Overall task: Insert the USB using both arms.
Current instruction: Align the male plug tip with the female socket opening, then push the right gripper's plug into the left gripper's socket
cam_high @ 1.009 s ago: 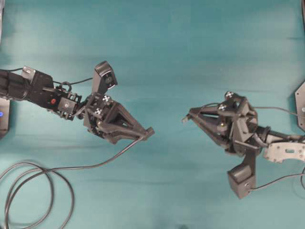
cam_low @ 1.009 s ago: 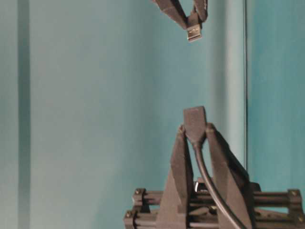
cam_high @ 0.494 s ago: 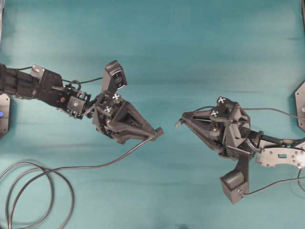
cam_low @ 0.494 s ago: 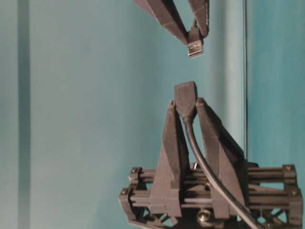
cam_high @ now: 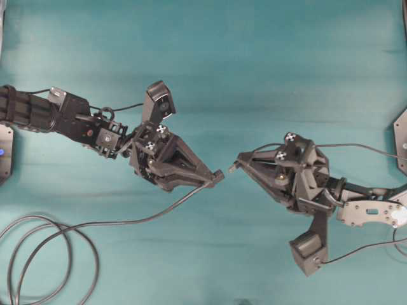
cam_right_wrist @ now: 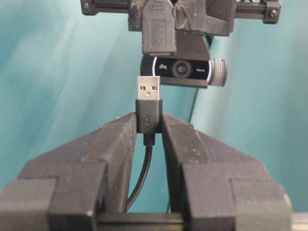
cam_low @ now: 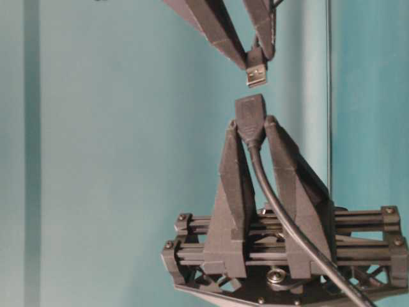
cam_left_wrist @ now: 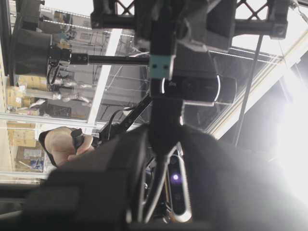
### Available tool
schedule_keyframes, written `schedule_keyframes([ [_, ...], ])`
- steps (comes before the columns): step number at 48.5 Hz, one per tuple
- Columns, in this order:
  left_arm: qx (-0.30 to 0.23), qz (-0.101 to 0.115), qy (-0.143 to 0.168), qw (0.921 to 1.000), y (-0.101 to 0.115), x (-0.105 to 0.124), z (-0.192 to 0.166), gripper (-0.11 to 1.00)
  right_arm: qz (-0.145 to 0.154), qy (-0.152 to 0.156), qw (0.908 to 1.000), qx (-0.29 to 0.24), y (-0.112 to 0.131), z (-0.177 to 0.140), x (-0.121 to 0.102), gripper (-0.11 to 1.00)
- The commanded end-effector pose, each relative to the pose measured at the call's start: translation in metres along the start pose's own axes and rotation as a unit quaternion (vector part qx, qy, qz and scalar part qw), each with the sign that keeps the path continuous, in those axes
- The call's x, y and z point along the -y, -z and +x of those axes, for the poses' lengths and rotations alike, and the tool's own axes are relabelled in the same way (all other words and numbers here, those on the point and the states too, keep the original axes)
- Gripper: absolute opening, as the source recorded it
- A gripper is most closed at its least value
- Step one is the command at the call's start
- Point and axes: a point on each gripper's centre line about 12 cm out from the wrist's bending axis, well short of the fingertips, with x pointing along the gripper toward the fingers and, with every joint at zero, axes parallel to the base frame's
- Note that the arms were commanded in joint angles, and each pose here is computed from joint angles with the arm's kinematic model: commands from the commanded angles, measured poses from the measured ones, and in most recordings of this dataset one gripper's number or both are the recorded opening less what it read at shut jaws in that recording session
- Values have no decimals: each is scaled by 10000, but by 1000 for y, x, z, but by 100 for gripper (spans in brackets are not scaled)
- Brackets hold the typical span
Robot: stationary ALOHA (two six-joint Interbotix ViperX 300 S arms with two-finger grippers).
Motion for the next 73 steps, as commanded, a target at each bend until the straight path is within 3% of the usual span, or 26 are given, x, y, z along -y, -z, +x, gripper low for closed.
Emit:
schedule_keyframes([
  [1, -87, -11, 122, 9999, 2, 8, 6, 21, 92, 128, 9999, 59, -7, 1, 10, 21],
  [18, -131, -54, 50, 9999, 4, -1, 8, 21, 116, 147, 9998, 49, -7, 2, 12, 21],
  [73, 92, 94, 42, 9999, -13, 6, 7, 21, 200, 76, 9997, 97, -8, 0, 6, 21],
])
